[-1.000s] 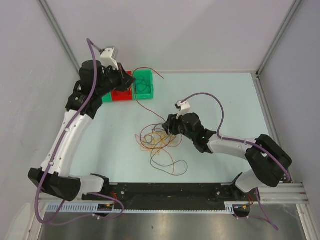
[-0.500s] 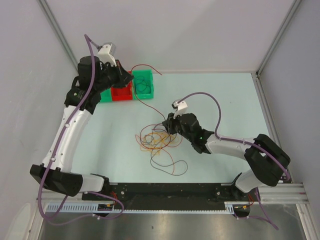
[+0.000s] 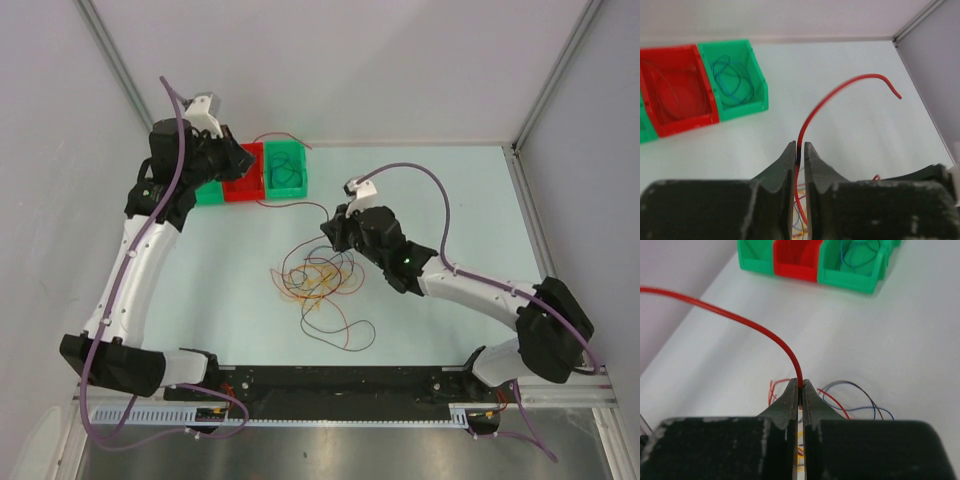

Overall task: Untangle the cables
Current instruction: Untie the cable.

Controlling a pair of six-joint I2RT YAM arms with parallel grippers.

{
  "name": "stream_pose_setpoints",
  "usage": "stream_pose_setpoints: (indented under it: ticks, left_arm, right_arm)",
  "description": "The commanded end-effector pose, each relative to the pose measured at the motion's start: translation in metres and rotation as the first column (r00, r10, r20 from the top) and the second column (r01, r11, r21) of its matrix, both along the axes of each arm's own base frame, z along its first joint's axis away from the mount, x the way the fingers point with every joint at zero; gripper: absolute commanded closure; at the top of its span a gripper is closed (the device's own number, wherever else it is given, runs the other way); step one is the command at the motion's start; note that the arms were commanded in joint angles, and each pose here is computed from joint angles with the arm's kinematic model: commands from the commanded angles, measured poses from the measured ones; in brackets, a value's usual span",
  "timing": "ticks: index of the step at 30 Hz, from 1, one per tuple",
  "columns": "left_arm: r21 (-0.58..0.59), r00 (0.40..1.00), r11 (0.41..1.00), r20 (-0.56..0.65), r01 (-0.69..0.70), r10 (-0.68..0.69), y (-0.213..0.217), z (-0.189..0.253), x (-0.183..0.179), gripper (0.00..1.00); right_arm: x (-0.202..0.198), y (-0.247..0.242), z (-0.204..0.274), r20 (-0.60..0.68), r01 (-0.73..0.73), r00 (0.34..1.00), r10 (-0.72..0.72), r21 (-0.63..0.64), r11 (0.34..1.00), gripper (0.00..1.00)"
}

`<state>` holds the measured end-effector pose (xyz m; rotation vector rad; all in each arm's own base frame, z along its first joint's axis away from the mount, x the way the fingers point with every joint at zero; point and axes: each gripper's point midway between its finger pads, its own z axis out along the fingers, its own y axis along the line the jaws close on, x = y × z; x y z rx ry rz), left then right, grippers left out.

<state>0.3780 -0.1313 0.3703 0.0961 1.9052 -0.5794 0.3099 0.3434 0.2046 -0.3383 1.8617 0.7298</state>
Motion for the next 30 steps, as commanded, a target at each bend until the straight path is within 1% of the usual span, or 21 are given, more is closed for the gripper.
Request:
stream_pose_setpoints:
  ticks: [1, 3, 4, 6, 7, 8, 10, 11, 14, 15, 17, 19, 20, 21, 22, 23, 25, 26, 27, 28, 30]
  left_arm:
    - [0.034, 0.999, 0.998, -0.024, -0.045, 0.045, 0.013, -0.02, -0.008, 0.6]
    - [0.047, 0.998, 0.998, -0.048, -0.047, 0.049, 0.014, -0.034, -0.011, 0.45]
    - [0.055, 0.998, 0.997, -0.044, -0.052, 0.055, 0.016, -0.034, -0.013, 0.34]
    - [0.069, 0.997, 0.996, -0.045, -0.063, 0.066, 0.02, -0.038, -0.016, 0.25]
    - [0.078, 0.995, 0.993, -0.031, -0.087, 0.09, 0.025, -0.035, -0.018, 0.24]
    - [0.087, 0.995, 0.991, -0.027, -0.097, 0.099, 0.028, -0.034, -0.02, 0.23]
    - [0.098, 0.991, 0.986, 0.006, -0.131, 0.131, 0.035, -0.024, -0.025, 0.2]
    - [0.095, 0.99, 0.985, 0.026, -0.143, 0.141, 0.038, -0.018, -0.028, 0.19]
    - [0.07, 0.986, 0.988, 0.099, -0.139, 0.132, 0.038, 0.002, -0.041, 0.18]
    - [0.069, 0.986, 0.99, 0.117, -0.127, 0.118, 0.037, 0.003, -0.044, 0.2]
    - [0.038, 0.975, 0.997, 0.215, -0.06, 0.051, 0.026, 0.026, -0.059, 0.22]
    - [0.027, 0.961, 1.0, 0.277, -0.014, 0.006, 0.018, 0.036, -0.068, 0.25]
    - [0.029, 0.953, 0.999, 0.302, 0.025, -0.033, 0.011, 0.04, -0.077, 0.27]
    - [0.03, 0.947, 0.999, 0.317, 0.04, -0.048, 0.009, 0.043, -0.08, 0.28]
    - [0.034, 0.941, 0.998, 0.333, 0.057, -0.065, 0.006, 0.047, -0.083, 0.28]
    - [0.046, 0.93, 0.995, 0.352, 0.094, -0.104, -0.001, 0.052, -0.089, 0.3]
    - [0.059, 0.916, 0.99, 0.375, 0.127, -0.14, -0.007, 0.058, -0.095, 0.31]
    - [0.068, 0.905, 0.986, 0.393, 0.151, -0.166, -0.013, 0.062, -0.1, 0.32]
    - [0.071, 0.89, 0.982, 0.415, 0.177, -0.19, -0.016, 0.069, -0.107, 0.32]
    - [0.072, 0.876, 0.979, 0.437, 0.191, -0.203, -0.019, 0.075, -0.111, 0.33]
    - [0.074, 0.854, 0.973, 0.467, 0.22, -0.229, -0.024, 0.084, -0.12, 0.33]
  right_arm:
    - [-0.004, 0.001, 0.086, 0.079, -0.008, 0.997, -0.003, 0.142, 0.99, 1.0]
    - [-0.007, -0.002, 0.102, 0.078, -0.006, 0.997, -0.008, 0.174, 0.985, 1.0]
    - [-0.005, -0.003, 0.114, 0.084, 0.002, 0.996, -0.019, 0.197, 0.98, 1.0]
    - [0.0, -0.01, 0.121, 0.034, 0.053, 0.997, -0.062, 0.233, 0.971, 1.0]
    - [0.004, -0.013, 0.134, 0.025, 0.073, 0.996, -0.082, 0.264, 0.962, 1.0]
    - [0.005, -0.016, 0.135, -0.019, 0.101, 0.995, -0.1, 0.283, 0.954, 1.0]
    - [0.013, -0.025, 0.151, -0.048, 0.145, 0.989, -0.137, 0.327, 0.934, 1.0]
    - [0.014, -0.028, 0.148, -0.103, 0.178, 0.983, -0.152, 0.342, 0.923, 1.0]
    - [0.024, -0.041, 0.165, -0.165, 0.236, 0.969, -0.183, 0.406, 0.883, 1.0]
    - [0.029, -0.045, 0.169, -0.207, 0.259, 0.961, -0.183, 0.446, 0.857, 1.0]
    - [0.03, -0.046, 0.182, -0.241, 0.257, 0.959, -0.151, 0.506, 0.823, 1.0]
    - [0.038, -0.054, 0.192, -0.301, 0.296, 0.943, -0.139, 0.578, 0.76, 1.0]
    - [0.037, -0.052, 0.203, -0.299, 0.27, 0.949, -0.097, 0.618, 0.738, 1.0]
    - [0.038, -0.054, 0.211, -0.329, 0.283, 0.942, -0.071, 0.663, 0.693, 1.0]
    - [0.046, -0.06, 0.217, -0.335, 0.299, 0.939, -0.077, 0.687, 0.662, 1.0]
    - [0.042, -0.057, 0.232, -0.316, 0.246, 0.949, -0.005, 0.73, 0.637, 1.0]
    - [0.049, -0.065, 0.257, -0.331, 0.252, 0.943, 0.044, 0.791, 0.557, 1.0]
    - [0.051, -0.06, 0.261, -0.341, 0.237, 0.935, 0.095, 0.802, 0.549, 1.0]
    - [0.051, -0.06, 0.28, -0.318, 0.207, 0.939, 0.131, 0.828, 0.521, 1.0]
    - [0.05, -0.06, 0.297, -0.302, 0.188, 0.937, 0.176, 0.86, 0.475, 1.0]
    - [0.052, -0.054, 0.312, -0.288, 0.157, 0.929, 0.233, 0.876, 0.456, 1.0]
